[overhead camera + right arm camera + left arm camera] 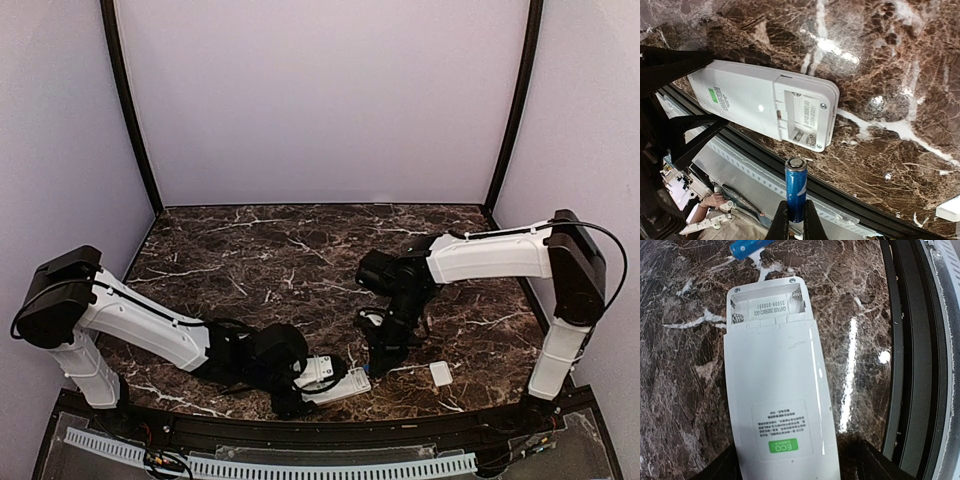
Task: Load the batteries into the remote control
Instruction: Hold the remote control without batteries at the center of the board.
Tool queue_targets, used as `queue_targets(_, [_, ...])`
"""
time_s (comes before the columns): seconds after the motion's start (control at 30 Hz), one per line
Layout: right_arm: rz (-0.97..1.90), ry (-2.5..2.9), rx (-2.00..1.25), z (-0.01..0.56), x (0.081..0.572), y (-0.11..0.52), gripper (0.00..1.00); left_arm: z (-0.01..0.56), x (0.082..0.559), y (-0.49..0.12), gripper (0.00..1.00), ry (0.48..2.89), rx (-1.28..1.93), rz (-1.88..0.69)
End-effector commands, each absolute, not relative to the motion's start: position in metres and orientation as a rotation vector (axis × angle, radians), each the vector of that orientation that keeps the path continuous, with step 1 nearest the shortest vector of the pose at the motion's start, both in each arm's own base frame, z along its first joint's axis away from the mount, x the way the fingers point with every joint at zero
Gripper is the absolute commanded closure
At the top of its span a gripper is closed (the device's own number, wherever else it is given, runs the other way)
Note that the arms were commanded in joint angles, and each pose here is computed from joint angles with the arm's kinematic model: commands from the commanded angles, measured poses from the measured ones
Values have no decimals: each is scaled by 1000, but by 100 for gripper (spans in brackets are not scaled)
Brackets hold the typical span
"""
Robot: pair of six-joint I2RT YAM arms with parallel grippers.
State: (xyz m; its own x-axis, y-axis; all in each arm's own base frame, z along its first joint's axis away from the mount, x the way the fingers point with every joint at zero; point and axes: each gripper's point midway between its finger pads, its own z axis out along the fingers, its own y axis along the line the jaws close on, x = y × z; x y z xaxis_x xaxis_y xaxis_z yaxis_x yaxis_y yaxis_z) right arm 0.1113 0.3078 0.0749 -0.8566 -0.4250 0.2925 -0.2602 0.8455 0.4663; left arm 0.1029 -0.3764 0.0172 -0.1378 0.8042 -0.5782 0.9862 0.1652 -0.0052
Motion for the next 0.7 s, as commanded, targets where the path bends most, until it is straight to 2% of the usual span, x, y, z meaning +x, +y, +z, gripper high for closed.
queue_targets(0.0, [-592, -2591, 537, 74, 107, 318, 100, -4, 97, -366, 27, 2046, 1755, -504])
queue_targets(0.23, [-564, -2552, 514, 60, 92, 319, 100, -4, 92, -367, 42, 2077, 1755, -533])
queue_targets(0.5, [-542, -2552, 502, 51, 88, 316, 100, -9, 87, -362, 49, 2141, 1761, -542])
queue_targets(0.67, [-537, -2551, 479, 53, 83, 310, 100, -10, 84, -360, 61, 2195, 1725, -563])
